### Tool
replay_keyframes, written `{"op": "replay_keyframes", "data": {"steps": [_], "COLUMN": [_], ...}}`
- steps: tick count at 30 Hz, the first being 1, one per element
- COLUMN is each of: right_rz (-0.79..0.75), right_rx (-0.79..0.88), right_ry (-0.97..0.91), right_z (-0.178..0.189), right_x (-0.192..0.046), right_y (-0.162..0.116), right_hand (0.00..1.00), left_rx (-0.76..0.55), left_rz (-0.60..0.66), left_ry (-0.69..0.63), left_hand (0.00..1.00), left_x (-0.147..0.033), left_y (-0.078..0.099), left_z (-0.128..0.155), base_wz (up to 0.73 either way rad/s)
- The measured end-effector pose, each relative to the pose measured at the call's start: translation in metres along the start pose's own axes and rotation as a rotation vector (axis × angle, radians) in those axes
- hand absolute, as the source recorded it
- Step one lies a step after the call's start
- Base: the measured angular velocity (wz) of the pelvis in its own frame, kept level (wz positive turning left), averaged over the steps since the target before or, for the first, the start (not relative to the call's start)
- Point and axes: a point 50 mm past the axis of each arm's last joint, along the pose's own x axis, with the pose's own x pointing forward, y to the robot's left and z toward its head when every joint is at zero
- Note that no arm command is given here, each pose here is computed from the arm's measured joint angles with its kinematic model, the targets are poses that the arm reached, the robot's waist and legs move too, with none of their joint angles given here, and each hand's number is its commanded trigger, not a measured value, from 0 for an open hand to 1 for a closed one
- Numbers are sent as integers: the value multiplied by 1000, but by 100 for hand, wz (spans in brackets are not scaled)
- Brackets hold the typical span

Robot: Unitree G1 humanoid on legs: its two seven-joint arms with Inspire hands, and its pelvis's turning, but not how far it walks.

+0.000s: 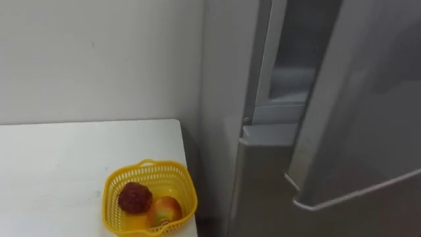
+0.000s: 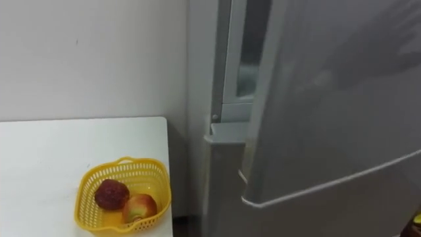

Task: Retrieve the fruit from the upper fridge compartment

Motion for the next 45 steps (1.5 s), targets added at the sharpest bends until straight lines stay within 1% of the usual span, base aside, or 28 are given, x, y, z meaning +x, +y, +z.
{"op": "replay_keyframes", "data": {"steps": [3, 5, 9, 14, 16, 23, 30, 38, 41, 45], "right_rz": [87, 119, 185, 231, 250, 272, 279, 276, 262, 206], "right_rx": [-11, -36, -58, -50, -41, -9, -8, -26, -45, -85], "right_ry": [35, 46, 112, 137, 140, 149, 176, 179, 163, 141], "right_z": [-7, -13, -27, -35, -37, -38, -45, -48, -46, -44], "right_x": [-3, -2, -2, 2, 2, 4, 5, 6, 6, 7], "right_y": [9, 14, 16, 22, 30, 41, 43, 42, 42, 39], "right_hand": [0, 0, 0, 0, 0, 0, 0, 0, 0, 0], "left_rx": [19, 28, 34, 47, 48, 58, 62, 63, 64, 66], "left_rz": [-12, -12, -8, -19, -19, -15, -15, -4, 5, 9], "left_ry": [-14, -4, 5, 36, 34, 68, 92, 79, 83, 98], "left_hand": [0, 0, 0, 0, 0, 0, 0, 0, 0, 0], "left_x": [1, 0, 0, -1, 0, -2, -3, -4, -4, -5], "left_y": [-3, -2, 0, -1, -1, 3, 3, 6, 6, 6], "left_z": [4, 1, 0, -6, -4, -11, -17, -15, -16, -21], "base_wz": [5, 6, 20, 8, 3, 4, 0, 0, -2, 0]}}
